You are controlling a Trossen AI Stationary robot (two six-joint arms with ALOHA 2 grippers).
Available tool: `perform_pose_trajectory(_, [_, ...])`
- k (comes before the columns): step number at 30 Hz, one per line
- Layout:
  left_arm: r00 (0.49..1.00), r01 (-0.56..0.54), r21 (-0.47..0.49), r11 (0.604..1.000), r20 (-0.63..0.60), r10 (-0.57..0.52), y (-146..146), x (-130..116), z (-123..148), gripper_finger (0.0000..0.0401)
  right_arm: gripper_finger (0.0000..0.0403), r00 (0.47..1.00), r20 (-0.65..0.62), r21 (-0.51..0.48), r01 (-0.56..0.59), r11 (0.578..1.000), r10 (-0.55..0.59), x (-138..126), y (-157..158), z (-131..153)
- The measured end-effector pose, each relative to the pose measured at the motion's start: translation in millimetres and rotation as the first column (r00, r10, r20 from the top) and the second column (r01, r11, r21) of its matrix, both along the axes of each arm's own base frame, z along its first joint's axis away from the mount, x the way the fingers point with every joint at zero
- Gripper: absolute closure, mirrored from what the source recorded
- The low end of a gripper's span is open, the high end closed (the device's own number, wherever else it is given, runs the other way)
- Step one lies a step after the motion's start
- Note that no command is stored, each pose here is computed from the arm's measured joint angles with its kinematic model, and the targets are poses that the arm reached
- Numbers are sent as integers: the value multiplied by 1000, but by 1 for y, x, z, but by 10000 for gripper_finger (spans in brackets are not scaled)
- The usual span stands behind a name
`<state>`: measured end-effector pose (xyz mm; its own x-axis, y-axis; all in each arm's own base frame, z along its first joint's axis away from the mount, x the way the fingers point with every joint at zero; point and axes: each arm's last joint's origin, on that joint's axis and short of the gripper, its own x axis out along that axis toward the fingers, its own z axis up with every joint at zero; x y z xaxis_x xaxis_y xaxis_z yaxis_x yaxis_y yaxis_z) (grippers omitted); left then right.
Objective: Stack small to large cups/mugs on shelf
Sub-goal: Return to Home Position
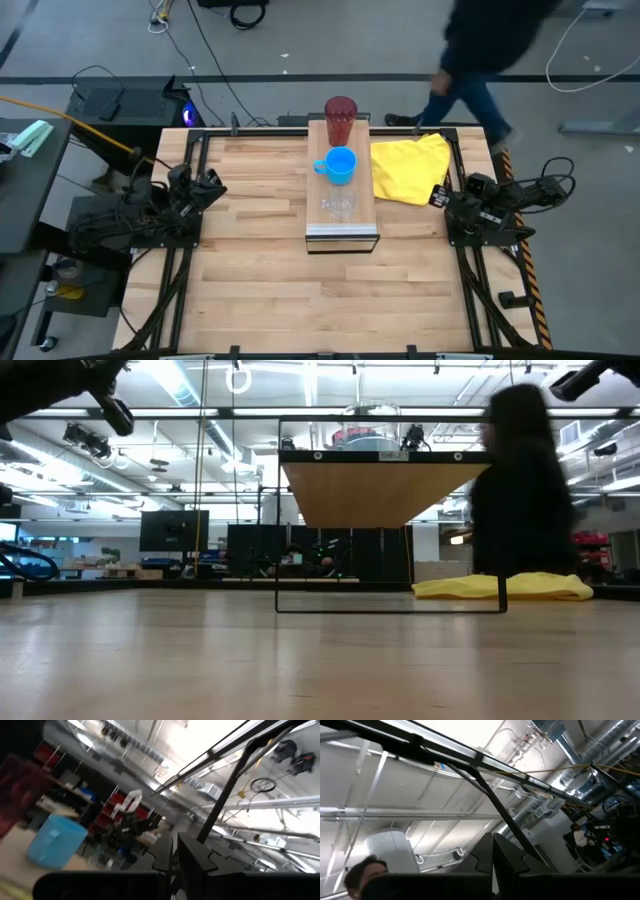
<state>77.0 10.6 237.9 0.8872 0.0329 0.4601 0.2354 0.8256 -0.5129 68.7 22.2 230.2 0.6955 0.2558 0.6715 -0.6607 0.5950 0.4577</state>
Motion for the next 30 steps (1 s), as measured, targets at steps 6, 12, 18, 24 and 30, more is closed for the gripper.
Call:
perform_pose_trajectory(6, [995,-15,16,1000,-94,16,1,4,-8,373,386,988,-148,-75,23,997,-34,9,3,-13])
perform_pose_trajectory(12, [991,-53,56,997,-118,59,2,5,-10,377,386,951,-293,-57,80,995,-93,16,2,-24])
perform_pose_trajectory(18, [984,-69,96,993,-160,84,2,6,-14,368,386,943,-293,-155,117,981,-159,17,2,-27])
perform_pose_trajectory(24, [960,-75,152,986,-256,112,2,9,-24,367,386,892,-352,-344,157,926,-282,22,3,-40])
perform_pose_trajectory(30, [928,-73,234,970,-341,152,3,10,-33,376,386,788,-473,-433,181,883,-393,25,1,-58])
